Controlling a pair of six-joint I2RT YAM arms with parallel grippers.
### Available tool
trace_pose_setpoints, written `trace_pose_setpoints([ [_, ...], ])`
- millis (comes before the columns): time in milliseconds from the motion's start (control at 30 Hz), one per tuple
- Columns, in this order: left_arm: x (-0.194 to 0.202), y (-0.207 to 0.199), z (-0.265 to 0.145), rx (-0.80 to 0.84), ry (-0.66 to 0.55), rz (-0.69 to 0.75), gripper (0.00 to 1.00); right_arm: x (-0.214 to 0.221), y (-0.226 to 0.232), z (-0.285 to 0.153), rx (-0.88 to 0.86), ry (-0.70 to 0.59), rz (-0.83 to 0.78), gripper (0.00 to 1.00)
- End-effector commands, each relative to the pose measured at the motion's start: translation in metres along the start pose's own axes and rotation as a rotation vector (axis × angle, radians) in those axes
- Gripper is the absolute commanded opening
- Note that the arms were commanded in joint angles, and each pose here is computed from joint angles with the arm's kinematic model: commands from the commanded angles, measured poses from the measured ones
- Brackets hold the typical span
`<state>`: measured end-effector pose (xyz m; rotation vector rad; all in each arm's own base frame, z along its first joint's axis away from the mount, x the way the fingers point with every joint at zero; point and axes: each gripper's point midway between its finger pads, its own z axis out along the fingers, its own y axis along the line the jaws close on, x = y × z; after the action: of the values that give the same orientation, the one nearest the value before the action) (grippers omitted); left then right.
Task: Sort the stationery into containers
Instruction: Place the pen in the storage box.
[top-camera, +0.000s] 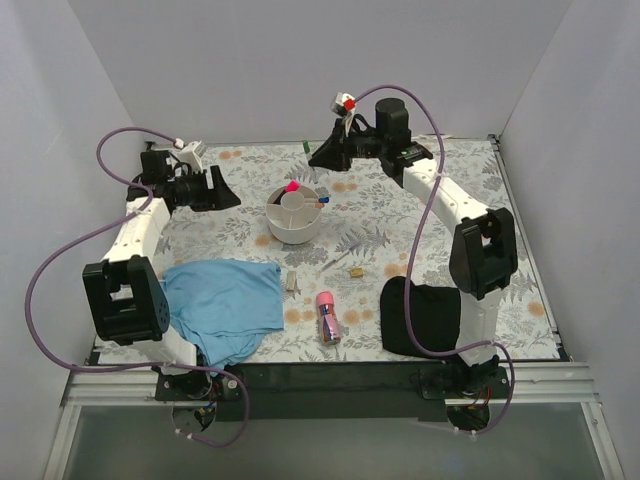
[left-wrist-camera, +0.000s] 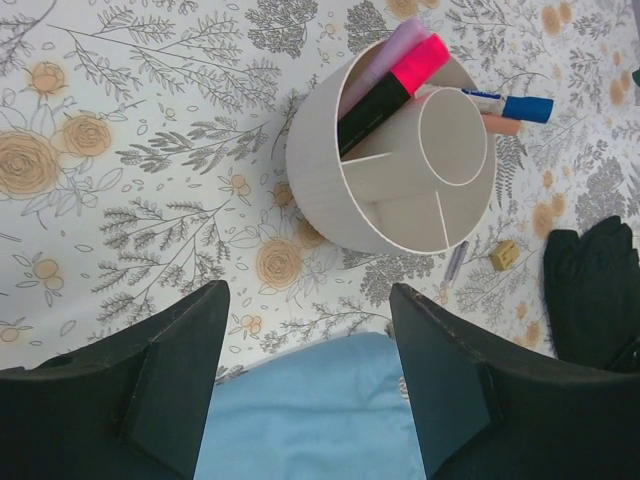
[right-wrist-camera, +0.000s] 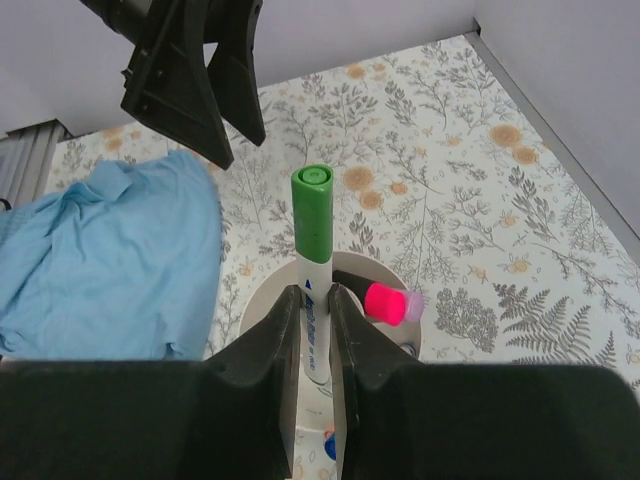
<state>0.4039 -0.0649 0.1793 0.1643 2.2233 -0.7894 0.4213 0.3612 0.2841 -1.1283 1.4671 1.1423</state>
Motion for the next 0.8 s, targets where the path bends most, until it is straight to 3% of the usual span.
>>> trace_pose_setpoints([
  [0, -0.015, 0.003, -0.010, -0.031, 0.009, 0.097, 0.65, -0.051, 0.000, 0.004, -0.015, -0.188, -0.071, 0.01],
  [267, -0.007, 0.015, 0.006, -0.053, 0.031, 0.085, 0.66, -0.035, -0.018, 0.011, 0.037, -0.223, -0.094, 0.01],
  [767, -0.035, 0.014, 0.030, -0.023, 0.006, 0.083, 0.68, 0.028, -0.045, 0.031, 0.071, -0.166, -0.052, 0.01],
])
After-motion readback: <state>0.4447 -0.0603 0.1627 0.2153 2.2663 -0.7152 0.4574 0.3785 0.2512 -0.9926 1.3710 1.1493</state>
